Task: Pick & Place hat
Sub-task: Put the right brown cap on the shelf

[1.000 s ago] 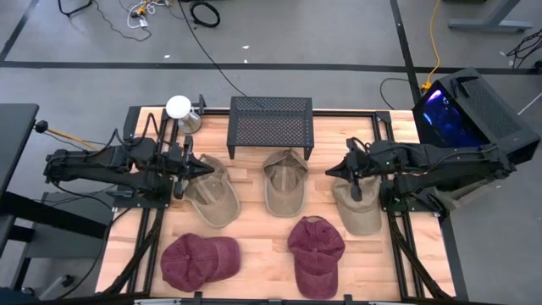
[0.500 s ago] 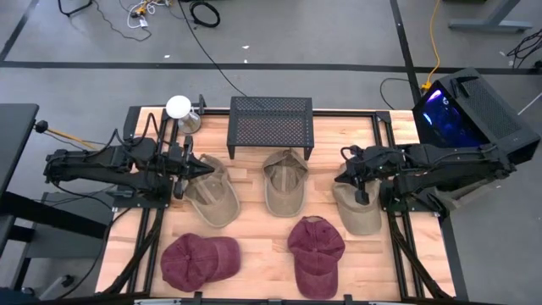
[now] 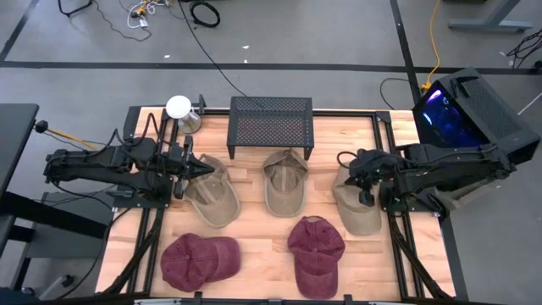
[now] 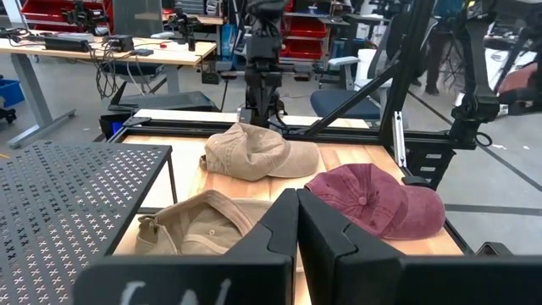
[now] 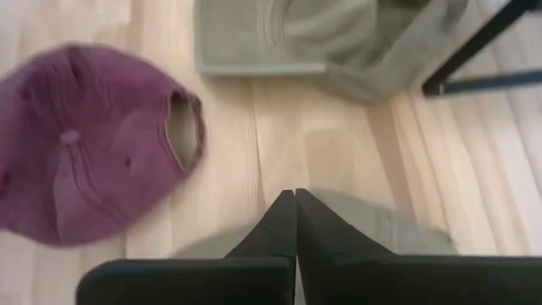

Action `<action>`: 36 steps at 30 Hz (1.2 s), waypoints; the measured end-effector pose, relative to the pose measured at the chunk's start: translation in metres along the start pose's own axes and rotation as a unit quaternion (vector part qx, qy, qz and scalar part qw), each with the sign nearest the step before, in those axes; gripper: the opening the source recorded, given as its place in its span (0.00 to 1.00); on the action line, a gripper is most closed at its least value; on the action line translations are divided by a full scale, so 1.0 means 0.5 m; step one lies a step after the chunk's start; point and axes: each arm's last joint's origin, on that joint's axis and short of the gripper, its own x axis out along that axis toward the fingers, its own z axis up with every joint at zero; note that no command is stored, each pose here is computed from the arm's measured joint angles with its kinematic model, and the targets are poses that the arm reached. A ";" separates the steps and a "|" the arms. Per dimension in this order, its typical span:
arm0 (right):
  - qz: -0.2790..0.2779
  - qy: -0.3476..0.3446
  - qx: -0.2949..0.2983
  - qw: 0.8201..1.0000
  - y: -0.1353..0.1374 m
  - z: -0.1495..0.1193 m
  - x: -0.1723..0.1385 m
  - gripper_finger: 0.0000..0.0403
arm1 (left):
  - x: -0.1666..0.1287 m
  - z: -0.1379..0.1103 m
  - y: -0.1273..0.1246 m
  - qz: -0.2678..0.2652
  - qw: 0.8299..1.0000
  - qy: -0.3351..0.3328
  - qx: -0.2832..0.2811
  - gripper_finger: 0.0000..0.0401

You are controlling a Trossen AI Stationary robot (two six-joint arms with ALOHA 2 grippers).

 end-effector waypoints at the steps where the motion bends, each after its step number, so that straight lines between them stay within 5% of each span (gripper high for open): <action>1: -0.001 0.008 -0.001 1.000 0.000 -0.003 0.000 0.01 | 0.000 0.000 0.000 0.000 1.000 0.000 0.000 0.04; 22: -0.034 0.136 0.037 0.989 -0.009 -0.053 -0.008 0.07 | 0.000 0.000 0.000 0.000 1.000 0.000 0.000 0.04; 36: -0.102 0.190 0.025 0.976 -0.020 -0.078 0.032 0.55 | 0.000 0.000 0.000 0.000 1.000 0.000 0.000 0.04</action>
